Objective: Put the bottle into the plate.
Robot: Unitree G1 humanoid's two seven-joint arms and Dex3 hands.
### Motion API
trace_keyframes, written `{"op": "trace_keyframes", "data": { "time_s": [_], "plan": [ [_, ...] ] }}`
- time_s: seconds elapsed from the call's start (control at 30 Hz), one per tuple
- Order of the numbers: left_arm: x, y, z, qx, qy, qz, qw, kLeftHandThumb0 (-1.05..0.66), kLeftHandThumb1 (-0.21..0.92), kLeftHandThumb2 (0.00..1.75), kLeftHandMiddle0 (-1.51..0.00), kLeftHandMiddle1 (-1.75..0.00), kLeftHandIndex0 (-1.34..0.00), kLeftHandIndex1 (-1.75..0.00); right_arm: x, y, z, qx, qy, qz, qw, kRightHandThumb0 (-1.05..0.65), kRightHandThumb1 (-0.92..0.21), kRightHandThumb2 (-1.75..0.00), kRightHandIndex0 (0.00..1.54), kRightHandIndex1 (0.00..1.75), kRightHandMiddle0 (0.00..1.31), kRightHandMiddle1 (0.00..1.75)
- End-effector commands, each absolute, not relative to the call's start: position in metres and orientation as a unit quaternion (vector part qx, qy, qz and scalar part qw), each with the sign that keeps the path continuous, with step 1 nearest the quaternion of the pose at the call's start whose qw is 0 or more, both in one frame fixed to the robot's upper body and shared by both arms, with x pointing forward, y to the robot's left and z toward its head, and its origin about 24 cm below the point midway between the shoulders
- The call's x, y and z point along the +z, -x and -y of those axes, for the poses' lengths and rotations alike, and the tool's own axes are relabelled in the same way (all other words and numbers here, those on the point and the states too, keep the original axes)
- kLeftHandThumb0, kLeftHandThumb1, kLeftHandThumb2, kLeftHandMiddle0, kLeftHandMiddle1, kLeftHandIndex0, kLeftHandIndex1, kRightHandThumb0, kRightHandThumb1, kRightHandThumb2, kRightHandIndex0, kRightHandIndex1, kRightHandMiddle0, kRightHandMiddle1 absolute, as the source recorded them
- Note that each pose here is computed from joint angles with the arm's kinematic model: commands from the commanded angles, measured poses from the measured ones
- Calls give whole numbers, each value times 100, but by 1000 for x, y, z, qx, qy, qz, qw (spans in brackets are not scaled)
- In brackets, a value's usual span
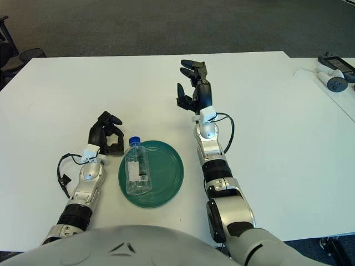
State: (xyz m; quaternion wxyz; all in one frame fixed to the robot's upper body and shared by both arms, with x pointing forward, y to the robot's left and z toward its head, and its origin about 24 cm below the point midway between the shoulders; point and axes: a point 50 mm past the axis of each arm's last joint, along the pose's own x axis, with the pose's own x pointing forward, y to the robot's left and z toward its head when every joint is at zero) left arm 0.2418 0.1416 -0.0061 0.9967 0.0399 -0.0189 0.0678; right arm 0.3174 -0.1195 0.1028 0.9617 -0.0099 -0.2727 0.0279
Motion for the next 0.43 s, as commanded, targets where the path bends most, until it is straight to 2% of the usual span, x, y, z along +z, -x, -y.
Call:
{"op": "trace_keyframes", "data": {
  "time_s": [0.0, 0.4],
  "plan": [
    [-31, -225, -146, 66, -54, -50, 995, 0, -5, 171, -90, -168, -67, -175, 105, -319, 121, 25, 10, 278, 960, -44, -72, -88, 11, 80, 0, 113],
    [-30, -226, -146, 63, -55, -50, 995, 0, -5, 172, -89, -170, -67, -175, 105, -319, 119, 25, 10, 277, 961, -44, -72, -88, 11, 80, 0, 113]
  ]
}}
